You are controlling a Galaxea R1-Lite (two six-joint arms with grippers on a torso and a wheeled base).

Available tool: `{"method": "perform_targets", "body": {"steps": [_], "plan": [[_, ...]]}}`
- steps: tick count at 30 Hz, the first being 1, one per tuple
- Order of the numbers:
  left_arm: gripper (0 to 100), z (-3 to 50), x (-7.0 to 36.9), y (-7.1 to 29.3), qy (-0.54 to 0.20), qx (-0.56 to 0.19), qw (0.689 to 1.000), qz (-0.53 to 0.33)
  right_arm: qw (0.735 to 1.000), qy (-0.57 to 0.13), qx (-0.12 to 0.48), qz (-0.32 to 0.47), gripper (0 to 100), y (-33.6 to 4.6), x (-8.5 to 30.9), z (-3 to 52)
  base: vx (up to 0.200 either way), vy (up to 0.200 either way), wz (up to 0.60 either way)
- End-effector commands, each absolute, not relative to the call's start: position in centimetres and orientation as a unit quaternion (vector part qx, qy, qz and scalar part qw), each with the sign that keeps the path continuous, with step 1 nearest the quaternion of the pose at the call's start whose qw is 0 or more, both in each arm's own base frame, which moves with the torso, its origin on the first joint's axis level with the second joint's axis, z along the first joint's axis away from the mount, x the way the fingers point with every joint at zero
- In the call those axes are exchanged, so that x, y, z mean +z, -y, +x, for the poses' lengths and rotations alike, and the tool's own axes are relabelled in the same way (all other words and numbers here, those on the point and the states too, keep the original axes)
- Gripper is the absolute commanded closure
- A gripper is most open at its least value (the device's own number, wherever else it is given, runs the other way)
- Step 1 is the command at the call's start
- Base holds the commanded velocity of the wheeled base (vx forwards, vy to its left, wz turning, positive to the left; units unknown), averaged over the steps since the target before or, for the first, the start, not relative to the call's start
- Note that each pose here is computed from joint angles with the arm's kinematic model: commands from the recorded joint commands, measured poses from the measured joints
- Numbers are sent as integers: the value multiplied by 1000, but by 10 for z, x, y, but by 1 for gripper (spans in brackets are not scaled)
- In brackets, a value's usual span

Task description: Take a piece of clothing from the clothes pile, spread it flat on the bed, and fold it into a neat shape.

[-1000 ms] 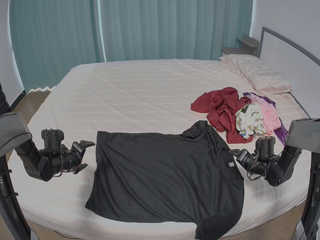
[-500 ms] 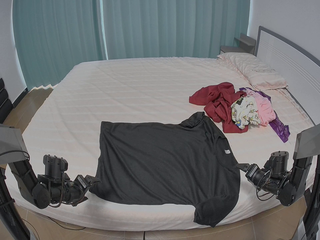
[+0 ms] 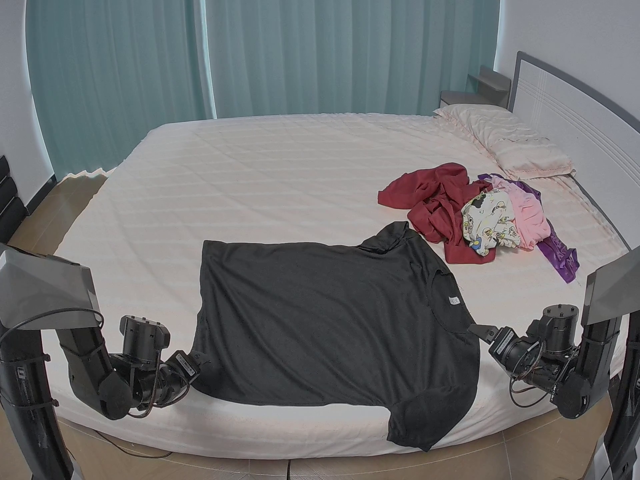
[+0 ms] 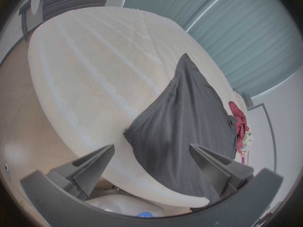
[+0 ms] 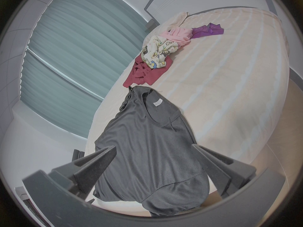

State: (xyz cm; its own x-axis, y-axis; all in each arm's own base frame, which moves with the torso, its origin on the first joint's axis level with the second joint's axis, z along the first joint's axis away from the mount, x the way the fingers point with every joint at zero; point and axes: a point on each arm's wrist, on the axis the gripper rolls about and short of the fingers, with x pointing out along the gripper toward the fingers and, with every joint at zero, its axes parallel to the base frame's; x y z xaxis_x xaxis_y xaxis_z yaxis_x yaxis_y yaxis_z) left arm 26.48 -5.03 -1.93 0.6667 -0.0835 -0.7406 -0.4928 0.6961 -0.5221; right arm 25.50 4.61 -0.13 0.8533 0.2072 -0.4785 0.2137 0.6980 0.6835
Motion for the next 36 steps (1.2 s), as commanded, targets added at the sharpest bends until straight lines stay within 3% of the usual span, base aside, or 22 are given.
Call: {"method": "perform_targets", "body": {"steps": [1,8,9,23,29,36], "plan": [[0,271,-36,55,-401,135,833,-357,880,-278,6,386,0,-51,-4,253,0,0,0],[0,276,-50,62,-389,170,844,-328,880,-281,9,384,0,-53,-4,251,0,0,0],[100,277,-49,62,-385,172,845,-328,880,-281,9,384,0,-53,-4,251,0,0,0],[100,251,-51,56,-407,204,839,-299,878,-290,3,380,0,-51,-7,248,0,0,0],[100,236,-47,51,-418,213,832,-295,896,-288,-3,339,0,-39,-5,243,0,0,0],[100,238,-47,45,-419,202,826,-317,882,-321,59,339,0,-40,-12,245,0,0,0]]}}
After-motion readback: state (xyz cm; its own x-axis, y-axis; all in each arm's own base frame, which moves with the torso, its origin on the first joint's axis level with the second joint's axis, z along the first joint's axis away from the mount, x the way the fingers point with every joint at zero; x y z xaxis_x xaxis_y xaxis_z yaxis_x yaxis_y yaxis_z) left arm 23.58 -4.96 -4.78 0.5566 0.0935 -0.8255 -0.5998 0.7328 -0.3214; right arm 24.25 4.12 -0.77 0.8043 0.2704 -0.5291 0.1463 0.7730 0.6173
